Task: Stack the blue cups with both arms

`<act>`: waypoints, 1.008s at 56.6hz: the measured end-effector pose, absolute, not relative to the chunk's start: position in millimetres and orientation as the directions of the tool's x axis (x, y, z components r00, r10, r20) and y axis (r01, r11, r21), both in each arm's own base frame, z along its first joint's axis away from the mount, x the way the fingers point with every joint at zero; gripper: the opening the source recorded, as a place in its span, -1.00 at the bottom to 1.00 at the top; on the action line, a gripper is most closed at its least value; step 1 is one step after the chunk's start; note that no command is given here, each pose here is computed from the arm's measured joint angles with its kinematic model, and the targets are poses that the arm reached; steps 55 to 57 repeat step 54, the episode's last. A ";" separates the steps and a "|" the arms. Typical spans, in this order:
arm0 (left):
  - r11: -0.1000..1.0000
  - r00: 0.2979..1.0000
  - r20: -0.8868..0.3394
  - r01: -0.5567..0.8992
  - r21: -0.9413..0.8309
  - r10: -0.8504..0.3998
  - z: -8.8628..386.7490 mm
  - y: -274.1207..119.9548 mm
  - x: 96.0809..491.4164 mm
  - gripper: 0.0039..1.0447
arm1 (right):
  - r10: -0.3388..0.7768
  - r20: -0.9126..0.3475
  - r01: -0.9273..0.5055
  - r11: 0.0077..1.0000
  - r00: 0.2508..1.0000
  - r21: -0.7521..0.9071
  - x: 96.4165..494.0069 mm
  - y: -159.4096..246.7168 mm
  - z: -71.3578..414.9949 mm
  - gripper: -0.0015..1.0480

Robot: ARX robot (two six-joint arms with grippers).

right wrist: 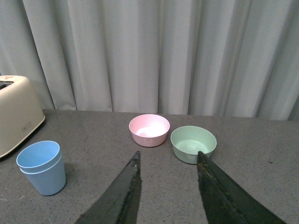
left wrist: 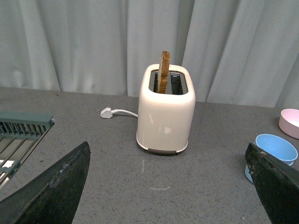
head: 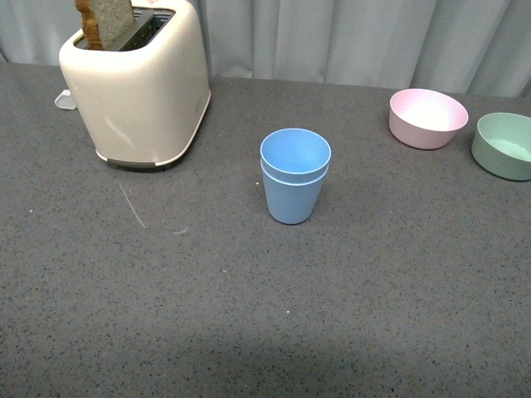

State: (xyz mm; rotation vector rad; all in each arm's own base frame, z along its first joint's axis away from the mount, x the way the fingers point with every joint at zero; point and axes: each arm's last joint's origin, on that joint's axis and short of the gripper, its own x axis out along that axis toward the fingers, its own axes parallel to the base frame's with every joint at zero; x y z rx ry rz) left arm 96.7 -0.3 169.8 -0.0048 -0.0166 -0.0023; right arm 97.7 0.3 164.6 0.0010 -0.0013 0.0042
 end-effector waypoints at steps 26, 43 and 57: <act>1.000 1.000 0.017 0.002 -0.005 -0.002 169.8 -0.2 96.7 0.88 | 0.004 0.001 -0.004 1.000 1.000 0.001 97.7 0.3 164.6 0.81; 1.000 1.000 0.017 0.002 -0.005 -0.002 169.8 -0.3 96.7 0.88 | 0.004 0.001 -0.004 1.000 1.000 0.001 97.7 0.3 164.6 0.81; 1.000 1.000 0.017 0.002 -0.005 -0.002 169.8 -0.2 96.7 0.88 | 0.004 0.001 -0.004 1.000 1.000 0.001 97.7 0.3 164.6 0.81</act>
